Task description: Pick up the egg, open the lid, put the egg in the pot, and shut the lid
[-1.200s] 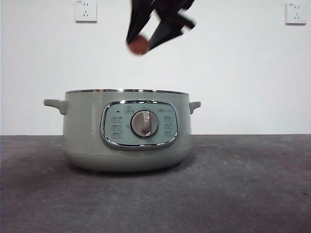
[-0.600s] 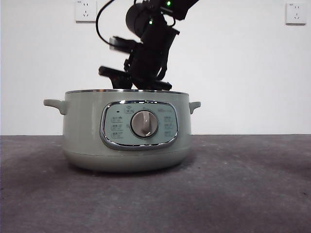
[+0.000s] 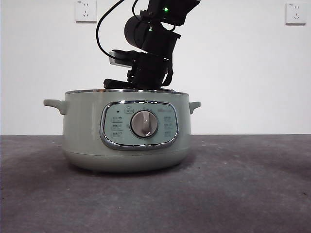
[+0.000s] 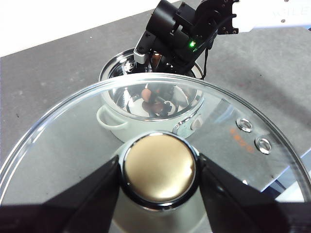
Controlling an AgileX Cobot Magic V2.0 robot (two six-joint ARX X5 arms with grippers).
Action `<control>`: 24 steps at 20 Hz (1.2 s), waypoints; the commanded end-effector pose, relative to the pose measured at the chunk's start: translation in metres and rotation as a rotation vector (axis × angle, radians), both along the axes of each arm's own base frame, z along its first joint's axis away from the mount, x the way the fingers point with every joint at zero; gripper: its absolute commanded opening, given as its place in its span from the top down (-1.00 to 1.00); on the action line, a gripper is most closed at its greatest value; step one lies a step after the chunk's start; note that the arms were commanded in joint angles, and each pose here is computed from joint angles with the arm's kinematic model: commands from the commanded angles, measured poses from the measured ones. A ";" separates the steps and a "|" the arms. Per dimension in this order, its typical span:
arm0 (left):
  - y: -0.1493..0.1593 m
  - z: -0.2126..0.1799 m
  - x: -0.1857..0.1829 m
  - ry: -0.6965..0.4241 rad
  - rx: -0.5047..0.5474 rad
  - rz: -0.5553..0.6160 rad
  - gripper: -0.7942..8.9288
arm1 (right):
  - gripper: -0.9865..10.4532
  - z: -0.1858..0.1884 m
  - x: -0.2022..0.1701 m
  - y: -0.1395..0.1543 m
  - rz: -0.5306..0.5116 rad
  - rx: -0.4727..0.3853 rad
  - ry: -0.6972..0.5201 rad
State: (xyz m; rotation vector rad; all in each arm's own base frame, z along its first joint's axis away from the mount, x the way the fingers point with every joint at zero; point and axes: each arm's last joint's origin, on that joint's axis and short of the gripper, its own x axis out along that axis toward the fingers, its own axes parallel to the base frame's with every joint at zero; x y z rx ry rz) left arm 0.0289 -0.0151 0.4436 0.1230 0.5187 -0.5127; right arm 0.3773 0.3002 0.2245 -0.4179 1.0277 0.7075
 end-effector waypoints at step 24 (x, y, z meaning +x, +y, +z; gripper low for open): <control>-0.047 0.010 0.120 -0.090 -0.025 -0.159 0.85 | 0.07 0.268 -0.189 -0.149 -0.059 0.195 -0.265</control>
